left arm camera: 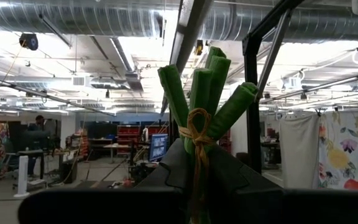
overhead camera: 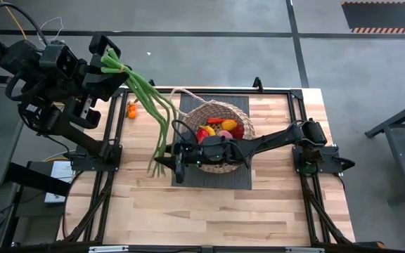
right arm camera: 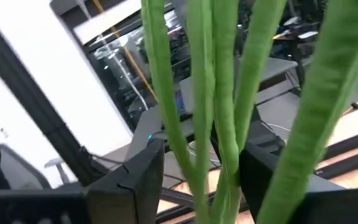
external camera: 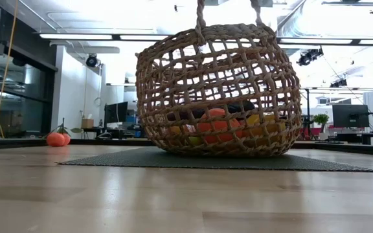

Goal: Build produce basket
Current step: Put the string beans into the woven basket

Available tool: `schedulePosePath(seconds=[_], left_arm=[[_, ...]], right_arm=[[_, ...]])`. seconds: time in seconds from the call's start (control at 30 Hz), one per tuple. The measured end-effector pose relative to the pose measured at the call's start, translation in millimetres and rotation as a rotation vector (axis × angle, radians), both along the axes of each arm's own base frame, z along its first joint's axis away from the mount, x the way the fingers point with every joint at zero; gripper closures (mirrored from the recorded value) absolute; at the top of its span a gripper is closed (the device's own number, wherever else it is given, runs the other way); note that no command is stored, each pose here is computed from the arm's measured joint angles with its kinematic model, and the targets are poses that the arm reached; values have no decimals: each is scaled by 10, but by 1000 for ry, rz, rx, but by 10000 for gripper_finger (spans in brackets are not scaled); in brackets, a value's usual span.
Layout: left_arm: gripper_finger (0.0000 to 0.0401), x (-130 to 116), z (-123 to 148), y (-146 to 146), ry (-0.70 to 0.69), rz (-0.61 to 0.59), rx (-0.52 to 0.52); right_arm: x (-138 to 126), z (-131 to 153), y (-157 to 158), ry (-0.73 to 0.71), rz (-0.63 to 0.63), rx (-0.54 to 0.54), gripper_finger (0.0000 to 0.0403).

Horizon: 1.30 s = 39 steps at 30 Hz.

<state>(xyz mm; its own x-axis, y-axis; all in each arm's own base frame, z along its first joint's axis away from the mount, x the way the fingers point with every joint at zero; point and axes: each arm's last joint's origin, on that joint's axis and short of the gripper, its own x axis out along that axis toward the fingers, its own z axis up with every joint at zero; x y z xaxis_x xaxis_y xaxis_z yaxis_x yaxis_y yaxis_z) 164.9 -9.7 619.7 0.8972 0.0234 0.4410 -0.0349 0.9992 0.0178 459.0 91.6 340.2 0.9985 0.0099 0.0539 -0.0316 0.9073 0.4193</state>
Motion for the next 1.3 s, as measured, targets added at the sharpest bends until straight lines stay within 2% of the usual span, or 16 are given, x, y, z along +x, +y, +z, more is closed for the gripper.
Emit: schedulePosePath(seconds=[0.13, 0.53, 0.67, 1.17, 1.3], left_arm=[[386, 0, 0, 0, 0, -4, -5], [386, 46, -12, -9, 6, -32, -22], [386, 67, -21, -11, 13, -28, -12], [386, 107, -31, -13, 19, -20, -4], [386, 103, -26, -9, 14, -6, -5]], right_arm=[[1, -3, -6, 3, -5, -36, 217], [19, -14, -103, 14, -35, -48, 180], [20, -13, -101, 13, -26, -67, 178], [15, 1, -99, 4, -24, -63, 244], [15, 4, -99, 1, -23, -31, 279]])
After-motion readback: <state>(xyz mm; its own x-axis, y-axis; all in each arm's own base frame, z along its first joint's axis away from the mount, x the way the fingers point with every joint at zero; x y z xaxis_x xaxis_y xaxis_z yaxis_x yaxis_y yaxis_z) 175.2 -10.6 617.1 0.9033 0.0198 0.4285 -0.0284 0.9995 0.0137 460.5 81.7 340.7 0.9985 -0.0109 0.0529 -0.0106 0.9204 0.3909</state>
